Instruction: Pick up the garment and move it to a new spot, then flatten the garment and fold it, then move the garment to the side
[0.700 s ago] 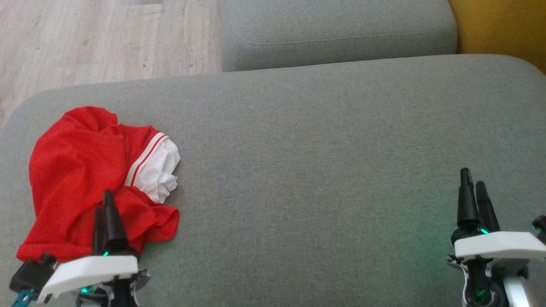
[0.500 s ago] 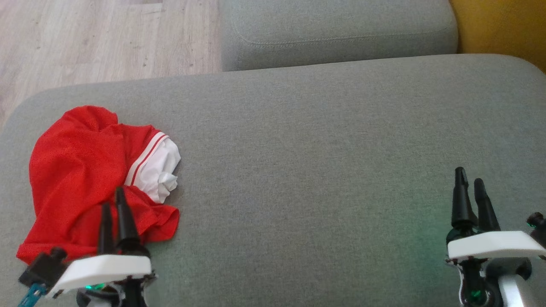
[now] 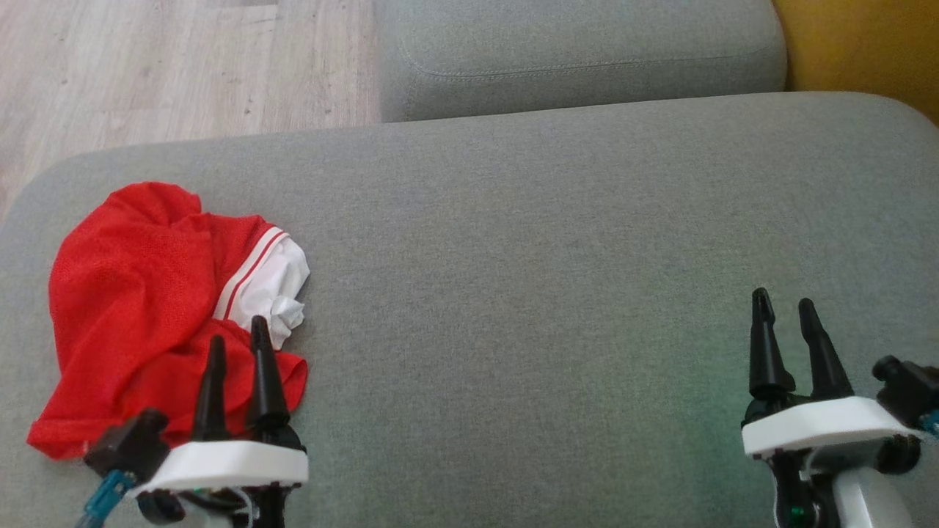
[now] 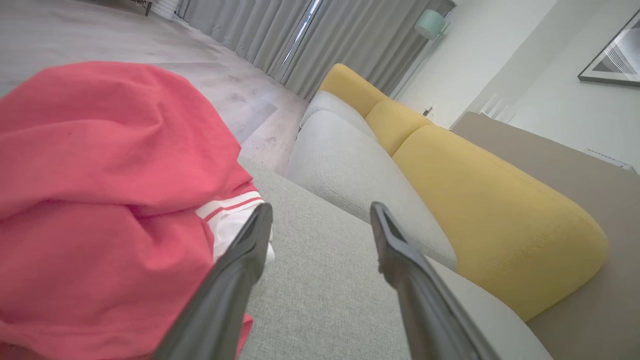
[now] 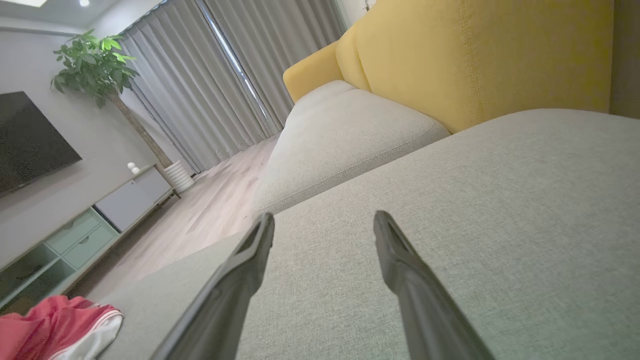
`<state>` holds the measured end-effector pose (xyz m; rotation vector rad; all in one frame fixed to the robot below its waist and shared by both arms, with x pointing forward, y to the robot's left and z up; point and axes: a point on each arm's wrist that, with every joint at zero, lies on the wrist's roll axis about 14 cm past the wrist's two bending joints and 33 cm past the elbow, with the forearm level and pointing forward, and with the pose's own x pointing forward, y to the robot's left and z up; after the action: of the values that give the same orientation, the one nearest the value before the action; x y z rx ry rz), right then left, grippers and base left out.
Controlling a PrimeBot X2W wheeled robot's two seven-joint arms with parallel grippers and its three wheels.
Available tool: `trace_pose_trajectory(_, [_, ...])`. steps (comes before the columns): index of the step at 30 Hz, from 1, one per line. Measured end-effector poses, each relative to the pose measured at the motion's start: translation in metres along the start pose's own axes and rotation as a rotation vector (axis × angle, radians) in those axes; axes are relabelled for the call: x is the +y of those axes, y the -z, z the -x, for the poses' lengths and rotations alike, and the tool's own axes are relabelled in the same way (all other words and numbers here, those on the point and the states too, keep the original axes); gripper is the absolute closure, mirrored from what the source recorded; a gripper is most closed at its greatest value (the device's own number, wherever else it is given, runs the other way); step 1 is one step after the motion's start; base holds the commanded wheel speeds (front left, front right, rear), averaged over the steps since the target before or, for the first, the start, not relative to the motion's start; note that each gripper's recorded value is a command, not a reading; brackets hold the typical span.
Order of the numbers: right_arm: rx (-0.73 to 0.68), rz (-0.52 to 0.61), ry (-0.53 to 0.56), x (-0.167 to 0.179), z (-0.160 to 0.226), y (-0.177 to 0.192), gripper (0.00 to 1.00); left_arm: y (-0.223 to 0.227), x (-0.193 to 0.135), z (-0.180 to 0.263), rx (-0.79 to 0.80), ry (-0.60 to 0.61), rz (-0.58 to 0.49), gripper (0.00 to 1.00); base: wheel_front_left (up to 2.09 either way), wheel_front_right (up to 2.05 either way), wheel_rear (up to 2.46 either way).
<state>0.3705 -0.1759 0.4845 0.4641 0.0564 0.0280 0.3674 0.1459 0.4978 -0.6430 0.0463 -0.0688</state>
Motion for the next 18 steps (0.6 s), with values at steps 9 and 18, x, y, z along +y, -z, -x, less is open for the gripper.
trace_pose_trajectory(9, [-0.008, 0.149, -0.026, 0.005, 0.000, 0.000, 0.00, 0.005, -0.010, 0.000, -0.001, 0.034, -0.138, 0.00, 0.00, 0.00, 0.00])
trace_pose_trajectory(18, [-0.019, 0.280, -0.049, 0.009, -0.001, -0.001, 0.00, 0.008, -0.019, 0.000, -0.008, 0.069, -0.266, 0.00, 0.00, 0.00, 0.00])
